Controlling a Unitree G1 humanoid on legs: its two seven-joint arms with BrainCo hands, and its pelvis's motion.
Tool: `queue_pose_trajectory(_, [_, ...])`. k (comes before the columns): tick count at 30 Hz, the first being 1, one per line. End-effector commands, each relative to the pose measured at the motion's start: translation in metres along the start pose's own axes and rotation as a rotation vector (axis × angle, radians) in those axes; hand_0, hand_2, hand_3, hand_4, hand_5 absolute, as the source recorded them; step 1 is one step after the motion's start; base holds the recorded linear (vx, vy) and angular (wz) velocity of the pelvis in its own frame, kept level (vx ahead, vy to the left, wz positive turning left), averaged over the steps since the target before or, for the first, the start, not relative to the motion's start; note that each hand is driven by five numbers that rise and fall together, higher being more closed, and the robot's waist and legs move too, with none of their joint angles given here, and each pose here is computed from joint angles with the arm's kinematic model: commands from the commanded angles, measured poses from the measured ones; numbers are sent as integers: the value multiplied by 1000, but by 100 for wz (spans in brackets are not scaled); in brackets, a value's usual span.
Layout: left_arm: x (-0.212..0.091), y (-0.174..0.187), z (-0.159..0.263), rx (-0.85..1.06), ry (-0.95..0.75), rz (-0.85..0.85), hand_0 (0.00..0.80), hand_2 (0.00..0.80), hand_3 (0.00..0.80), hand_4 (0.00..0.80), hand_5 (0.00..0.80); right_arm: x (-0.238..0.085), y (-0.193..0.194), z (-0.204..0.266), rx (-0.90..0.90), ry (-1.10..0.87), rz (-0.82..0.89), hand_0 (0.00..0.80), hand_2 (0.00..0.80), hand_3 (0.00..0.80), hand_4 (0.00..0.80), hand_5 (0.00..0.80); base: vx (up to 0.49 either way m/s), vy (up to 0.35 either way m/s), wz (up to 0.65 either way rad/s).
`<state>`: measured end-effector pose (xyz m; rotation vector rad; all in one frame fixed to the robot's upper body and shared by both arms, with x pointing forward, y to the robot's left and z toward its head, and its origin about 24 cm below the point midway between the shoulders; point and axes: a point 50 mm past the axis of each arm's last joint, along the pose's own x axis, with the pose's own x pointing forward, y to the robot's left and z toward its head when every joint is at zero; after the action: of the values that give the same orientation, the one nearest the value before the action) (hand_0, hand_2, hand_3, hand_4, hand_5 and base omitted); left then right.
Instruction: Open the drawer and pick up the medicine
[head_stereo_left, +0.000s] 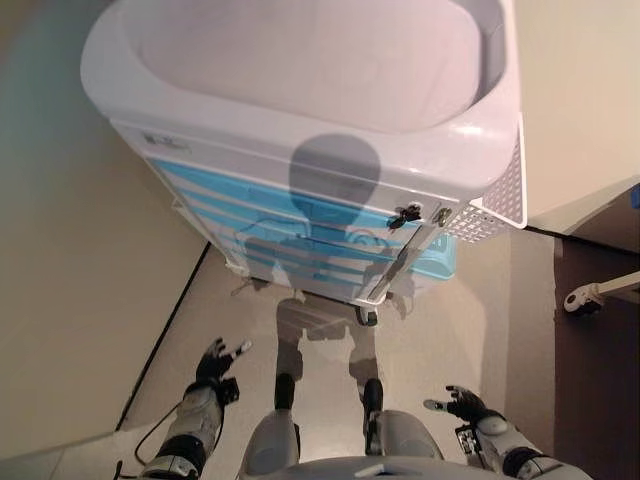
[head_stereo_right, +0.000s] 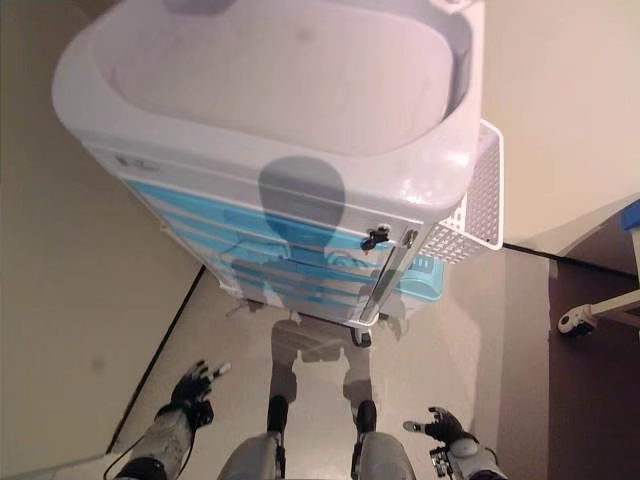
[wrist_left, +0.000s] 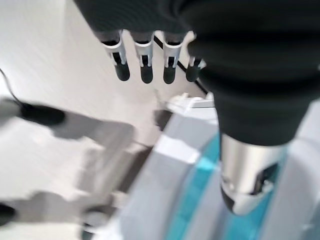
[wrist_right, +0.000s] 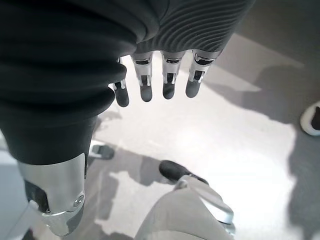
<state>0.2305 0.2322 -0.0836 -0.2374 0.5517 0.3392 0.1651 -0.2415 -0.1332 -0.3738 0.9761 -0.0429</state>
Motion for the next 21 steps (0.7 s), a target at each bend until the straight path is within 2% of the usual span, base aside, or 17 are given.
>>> queue_pose_trajectory(1, [4,-18,34,-178,-141,-79,0,0,0,0,0,0,-4,15,18,-77,-17,0,0,0,0,0,-68,-3,22])
queue_pose_trajectory(2, [4,-18,34,-178,-141,-79,0,0,0,0,0,0,-4,15,18,-77,-17,0,0,0,0,0,-114,7,15])
queue_pose_trajectory(3, [6,-31,50,-292,-182,-139,0,0,0,0,0,0,-8,20,28,-97,-25,0,0,0,0,0,-44,10,5])
queue_pose_trajectory(5, [7,-34,55,-322,-192,-150,0,0,0,0,0,0,-8,23,27,-111,-24,0,0,0,0,0,-54,7,4])
queue_pose_trajectory(6, [9,-45,67,-399,-222,-188,0,0,0,0,0,0,-10,26,34,-121,-26,0,0,0,0,0,-51,3,0])
queue_pose_trajectory(8, [9,-45,67,-399,-222,-188,0,0,0,0,0,0,-10,26,34,-121,-26,0,0,0,0,0,-18,1,-1])
queue_pose_trajectory(12, [10,-75,100,-645,-281,-331,0,0,0,0,0,0,-13,29,41,-134,-27,0,0,0,0,0,-44,2,-6])
queue_pose_trajectory(18, [10,-91,122,-753,-314,-411,0,0,0,0,0,0,-13,24,26,-116,-18,0,0,0,0,0,-19,12,-16])
queue_pose_trajectory(21, [7,-104,147,-800,-366,-486,0,0,0,0,0,0,-14,20,22,-102,-16,0,0,0,0,0,-18,22,-12])
